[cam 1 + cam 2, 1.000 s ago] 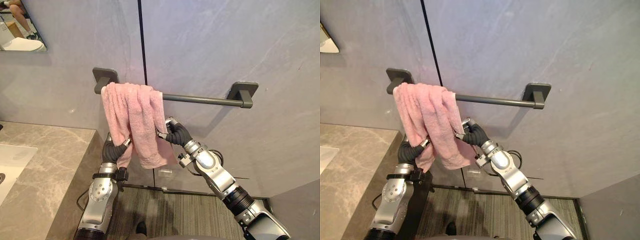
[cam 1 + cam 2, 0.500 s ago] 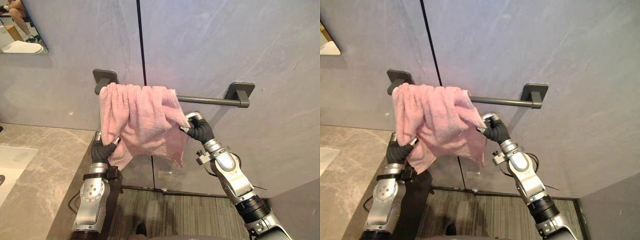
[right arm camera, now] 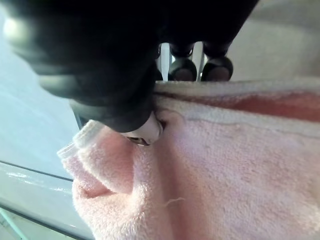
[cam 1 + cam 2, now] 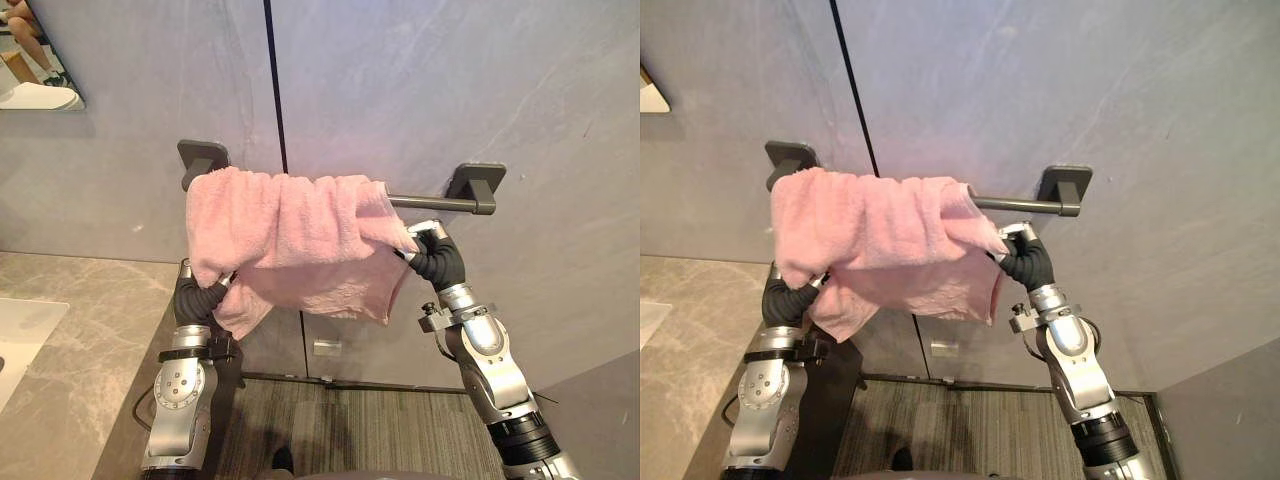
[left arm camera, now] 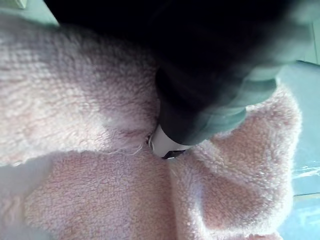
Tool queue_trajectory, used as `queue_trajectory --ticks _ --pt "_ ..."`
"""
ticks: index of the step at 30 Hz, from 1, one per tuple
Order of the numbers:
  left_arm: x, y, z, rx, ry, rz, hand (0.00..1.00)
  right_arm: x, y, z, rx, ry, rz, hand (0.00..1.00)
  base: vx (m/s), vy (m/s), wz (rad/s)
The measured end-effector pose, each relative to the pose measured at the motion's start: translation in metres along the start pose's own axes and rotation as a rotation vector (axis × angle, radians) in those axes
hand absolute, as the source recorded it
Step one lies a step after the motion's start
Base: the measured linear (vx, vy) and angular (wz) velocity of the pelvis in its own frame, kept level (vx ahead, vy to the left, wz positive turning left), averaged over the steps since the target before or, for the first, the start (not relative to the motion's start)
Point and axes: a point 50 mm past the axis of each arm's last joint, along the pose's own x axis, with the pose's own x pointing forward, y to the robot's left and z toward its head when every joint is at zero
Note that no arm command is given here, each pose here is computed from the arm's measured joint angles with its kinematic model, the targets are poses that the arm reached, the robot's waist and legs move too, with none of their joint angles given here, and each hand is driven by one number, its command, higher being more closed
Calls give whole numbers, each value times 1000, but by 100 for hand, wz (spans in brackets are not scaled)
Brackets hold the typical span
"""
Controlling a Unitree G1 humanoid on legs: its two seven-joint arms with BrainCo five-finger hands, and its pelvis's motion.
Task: Organize washtable
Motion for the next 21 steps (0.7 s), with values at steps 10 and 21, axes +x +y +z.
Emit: queue_trajectory --ticks 10,21 --pt "1 -11 -2 -73 -6 -6 100 -10 -8 -12 124 33 -105 100 0 0 0" --pt "8 -20 -9 -119 9 1 100 -14 -10 -28 237 68 -193 100 0 0 0"
